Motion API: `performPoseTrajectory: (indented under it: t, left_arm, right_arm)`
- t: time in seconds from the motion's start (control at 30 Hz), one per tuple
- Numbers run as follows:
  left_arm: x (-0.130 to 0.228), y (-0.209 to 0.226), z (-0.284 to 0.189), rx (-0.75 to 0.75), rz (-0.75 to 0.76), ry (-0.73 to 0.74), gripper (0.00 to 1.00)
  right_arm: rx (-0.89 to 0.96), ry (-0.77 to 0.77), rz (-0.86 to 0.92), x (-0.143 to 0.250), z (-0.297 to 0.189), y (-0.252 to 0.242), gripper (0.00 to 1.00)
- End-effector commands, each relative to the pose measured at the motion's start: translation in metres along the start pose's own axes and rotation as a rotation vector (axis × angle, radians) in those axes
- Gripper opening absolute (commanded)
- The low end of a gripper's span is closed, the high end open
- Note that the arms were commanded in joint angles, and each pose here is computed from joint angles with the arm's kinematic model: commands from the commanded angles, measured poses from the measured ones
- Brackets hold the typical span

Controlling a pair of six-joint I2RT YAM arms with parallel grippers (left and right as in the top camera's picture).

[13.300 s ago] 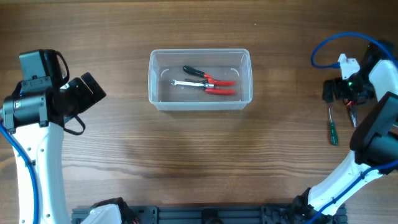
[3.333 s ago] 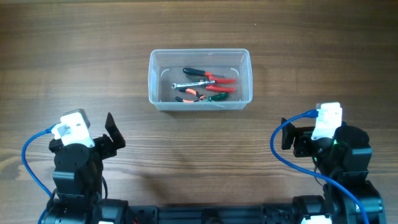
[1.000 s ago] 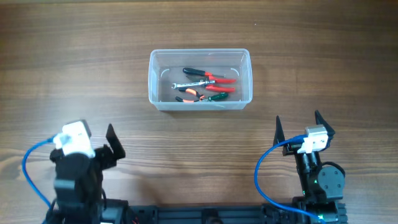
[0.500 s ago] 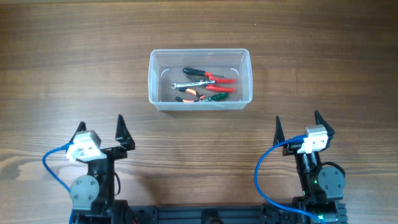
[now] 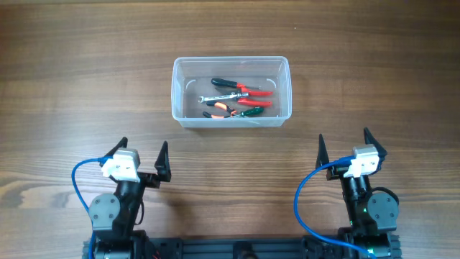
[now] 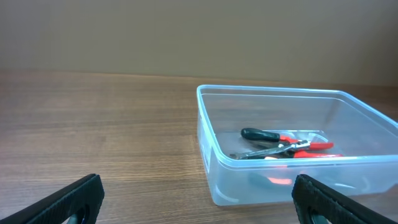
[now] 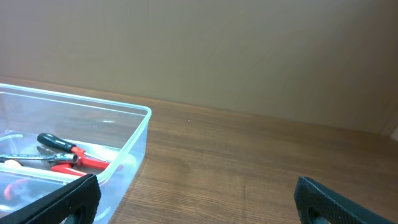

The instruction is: Pack container

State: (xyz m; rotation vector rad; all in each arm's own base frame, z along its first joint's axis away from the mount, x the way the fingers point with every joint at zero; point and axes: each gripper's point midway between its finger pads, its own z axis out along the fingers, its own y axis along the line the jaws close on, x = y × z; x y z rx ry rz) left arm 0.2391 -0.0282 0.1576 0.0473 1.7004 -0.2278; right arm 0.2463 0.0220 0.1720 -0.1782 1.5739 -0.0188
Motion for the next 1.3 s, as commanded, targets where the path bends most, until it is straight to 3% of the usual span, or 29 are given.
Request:
performPoseTrajectory:
  t: [0.0, 1.27]
  left_arm:
    - [0.0006, -0.0105, -0.0004, 0.063, 0.028, -0.005, 1.00]
    - [0.0012, -0.0135, -0.0002, 0.073, 0.030, -0.003, 1.00]
  right_arm:
    - [-0.019, -0.019, -0.004, -0.0041, -0.0007, 0.0036, 1.00]
    - [-0.019, -0.019, -0.004, -0.0041, -0.0007, 0.0036, 1.00]
